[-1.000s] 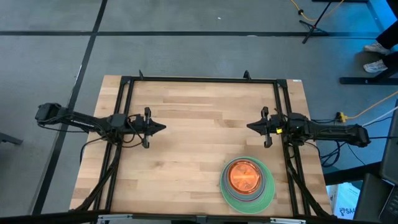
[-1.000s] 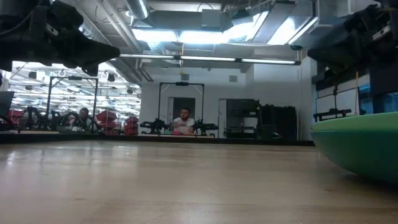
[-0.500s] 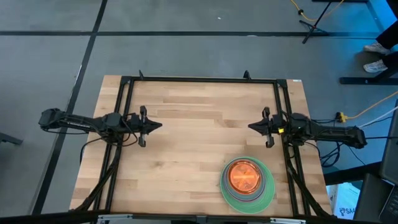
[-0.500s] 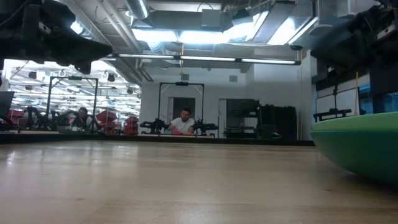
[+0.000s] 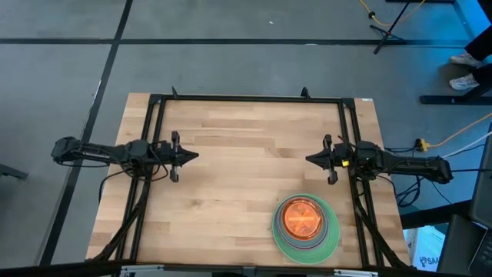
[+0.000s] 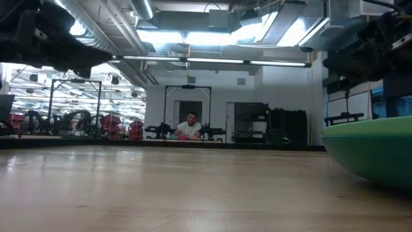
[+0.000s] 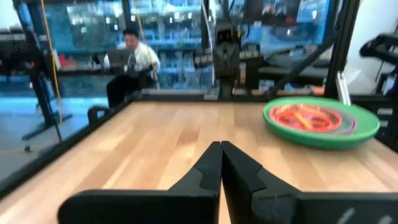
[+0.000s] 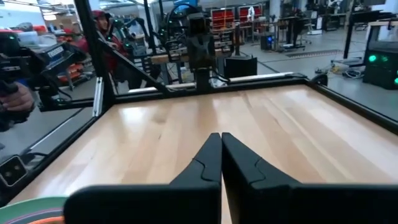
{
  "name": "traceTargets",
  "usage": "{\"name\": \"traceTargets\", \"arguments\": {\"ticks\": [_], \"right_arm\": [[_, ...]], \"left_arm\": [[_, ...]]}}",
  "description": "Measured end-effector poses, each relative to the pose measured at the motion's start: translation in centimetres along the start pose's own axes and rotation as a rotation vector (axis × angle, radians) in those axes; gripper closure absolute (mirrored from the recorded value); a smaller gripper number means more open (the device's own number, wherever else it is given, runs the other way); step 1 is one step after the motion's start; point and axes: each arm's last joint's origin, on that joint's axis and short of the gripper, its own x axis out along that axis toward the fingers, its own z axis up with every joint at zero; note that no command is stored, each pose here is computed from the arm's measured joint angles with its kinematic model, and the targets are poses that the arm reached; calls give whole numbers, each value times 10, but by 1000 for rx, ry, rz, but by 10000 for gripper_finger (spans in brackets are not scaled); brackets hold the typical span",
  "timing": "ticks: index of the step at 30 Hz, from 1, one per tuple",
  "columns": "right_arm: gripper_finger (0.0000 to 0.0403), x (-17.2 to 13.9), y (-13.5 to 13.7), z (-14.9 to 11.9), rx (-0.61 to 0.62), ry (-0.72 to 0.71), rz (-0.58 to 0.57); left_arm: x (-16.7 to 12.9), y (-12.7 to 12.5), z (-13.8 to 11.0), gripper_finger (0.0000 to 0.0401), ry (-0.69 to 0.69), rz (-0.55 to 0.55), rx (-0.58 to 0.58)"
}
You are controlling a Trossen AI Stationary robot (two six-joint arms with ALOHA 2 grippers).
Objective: Stack plastic plates
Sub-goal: Return to Home Position
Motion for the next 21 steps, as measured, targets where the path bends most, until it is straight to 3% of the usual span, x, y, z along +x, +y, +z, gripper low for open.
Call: {"name": "traceTargets", "arguments": {"ticks": [4, 8, 13, 21], "right_arm": [[402, 0, -1, 0, -10, 1, -28], [402, 0, -1, -1, -15, 7, -34], [402, 0, -1, -1, -17, 5, -33], [402, -1, -1, 0, -17, 0, -33]], "left_arm": [[-4, 1, -4, 397, 37, 27, -8], [-8, 3, 1, 397, -20, 36, -20], [-15, 2, 6, 397, -87, -24, -31], [-15, 3, 2, 397, -25, 2, -32]]}}
